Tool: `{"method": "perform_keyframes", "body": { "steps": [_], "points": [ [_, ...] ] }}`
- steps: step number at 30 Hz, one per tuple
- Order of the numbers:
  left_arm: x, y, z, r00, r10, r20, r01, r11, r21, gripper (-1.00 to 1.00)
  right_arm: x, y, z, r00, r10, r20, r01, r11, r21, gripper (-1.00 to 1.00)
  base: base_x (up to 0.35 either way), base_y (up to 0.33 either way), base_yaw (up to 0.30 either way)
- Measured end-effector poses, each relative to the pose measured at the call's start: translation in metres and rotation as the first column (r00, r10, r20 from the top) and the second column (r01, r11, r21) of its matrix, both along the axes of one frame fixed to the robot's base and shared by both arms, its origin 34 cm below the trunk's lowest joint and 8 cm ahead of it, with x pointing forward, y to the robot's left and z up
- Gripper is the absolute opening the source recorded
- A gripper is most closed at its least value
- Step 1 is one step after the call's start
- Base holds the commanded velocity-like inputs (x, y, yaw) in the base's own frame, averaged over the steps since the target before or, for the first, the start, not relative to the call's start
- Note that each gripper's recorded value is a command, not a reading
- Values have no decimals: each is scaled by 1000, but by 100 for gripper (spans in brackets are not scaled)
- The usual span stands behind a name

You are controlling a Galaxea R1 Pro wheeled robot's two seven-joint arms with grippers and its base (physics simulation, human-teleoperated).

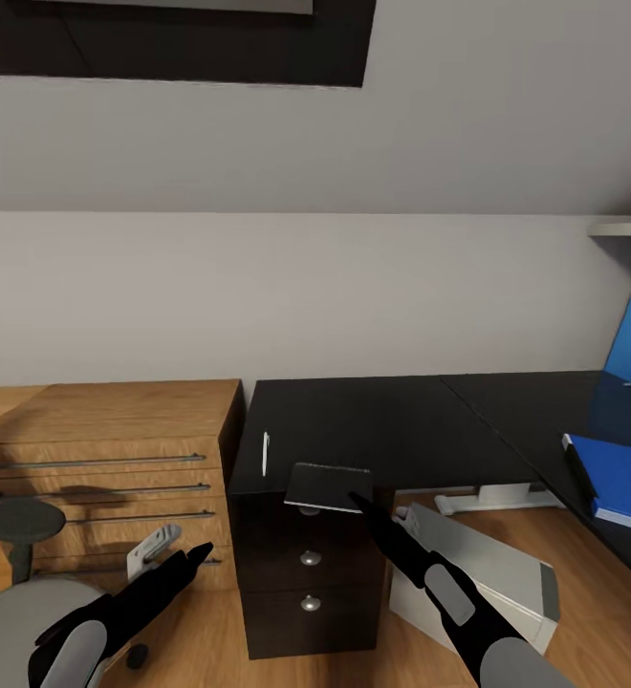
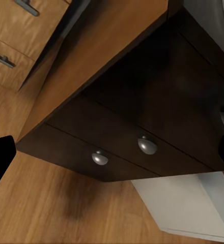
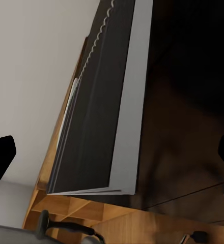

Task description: In the bedroom, organize the workspace by keeping the computer under the desk, ensuring the monitor is on the desk, placing the keyboard on the desk next to the monitor, placing the mouse on the desk next to the keyboard, moving the folder from the swivel chair onto the desk next to the mouse, stacking the notebook on top of the folder with the pen on top of the notebook, and positioning the swivel chair next to the desk.

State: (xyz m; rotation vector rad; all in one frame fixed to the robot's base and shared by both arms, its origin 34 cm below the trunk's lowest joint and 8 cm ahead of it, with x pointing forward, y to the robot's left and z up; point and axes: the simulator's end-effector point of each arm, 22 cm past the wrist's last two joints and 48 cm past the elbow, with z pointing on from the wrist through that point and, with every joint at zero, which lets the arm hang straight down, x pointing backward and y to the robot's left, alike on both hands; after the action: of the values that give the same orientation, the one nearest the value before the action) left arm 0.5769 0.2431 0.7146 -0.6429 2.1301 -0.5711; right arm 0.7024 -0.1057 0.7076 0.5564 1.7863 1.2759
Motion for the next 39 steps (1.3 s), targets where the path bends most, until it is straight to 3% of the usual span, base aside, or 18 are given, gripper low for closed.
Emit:
{"method": "perform_keyframes", "body": {
  "steps": [39],
  "points": [
    [-1,-2,-2,1000,-3,-5,3,1000,-1,100,3,-3,4,1000,-9,15,9,1000,-7,100,5,17,0]
  ]
}}
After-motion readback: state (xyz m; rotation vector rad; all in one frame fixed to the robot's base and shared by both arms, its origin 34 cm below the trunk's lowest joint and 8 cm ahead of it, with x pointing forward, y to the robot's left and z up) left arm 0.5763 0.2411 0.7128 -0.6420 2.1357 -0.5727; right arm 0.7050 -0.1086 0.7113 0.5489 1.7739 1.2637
